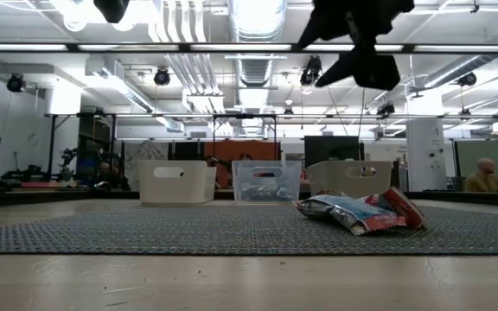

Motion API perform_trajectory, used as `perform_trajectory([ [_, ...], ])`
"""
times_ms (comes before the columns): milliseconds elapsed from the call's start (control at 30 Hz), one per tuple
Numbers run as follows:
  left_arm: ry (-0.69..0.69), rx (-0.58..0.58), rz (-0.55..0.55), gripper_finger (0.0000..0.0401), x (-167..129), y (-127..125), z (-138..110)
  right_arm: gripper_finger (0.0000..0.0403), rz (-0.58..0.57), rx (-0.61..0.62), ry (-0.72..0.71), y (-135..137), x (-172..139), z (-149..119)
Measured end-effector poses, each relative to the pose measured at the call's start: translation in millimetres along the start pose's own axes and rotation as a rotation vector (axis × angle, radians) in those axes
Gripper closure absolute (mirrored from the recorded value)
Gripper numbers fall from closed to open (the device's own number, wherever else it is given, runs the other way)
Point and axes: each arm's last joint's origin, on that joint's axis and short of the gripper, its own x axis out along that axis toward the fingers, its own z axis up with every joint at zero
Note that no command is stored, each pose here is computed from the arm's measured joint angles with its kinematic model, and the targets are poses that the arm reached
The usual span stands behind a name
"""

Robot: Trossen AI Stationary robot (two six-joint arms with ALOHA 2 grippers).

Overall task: Pick and place Granola Bars by type
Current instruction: Put the red granola bar into the white bin

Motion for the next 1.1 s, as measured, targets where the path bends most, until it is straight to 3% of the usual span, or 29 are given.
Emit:
perform_trajectory([
  [167, -0.002, -0.009, -0.001, 0.0401, -1, 0, 0, 0.0129, -0.099, 0.055, 0.095, 2, 23, -3],
  [500, 0.011, -0.024, 0.002, 0.0401, 0, 0, -1, 0.0113, -0.547, 0.188, 0.282, -2, 44, -9],
  [733, 0.016, -0.038, 0.003, 0.0401, 1, 0, -2, 0.0118, -0.604, 0.180, 0.313, 9, 73, -13],
  [900, 0.017, -0.052, 0.003, 0.0401, 1, 0, -2, 0.0131, -0.723, 0.176, 0.371, 2, 93, -23],
  [1100, 0.016, -0.074, 0.003, 0.0401, 1, 0, -2, 0.0143, -0.755, 0.163, 0.405, -2, 108, -30],
])
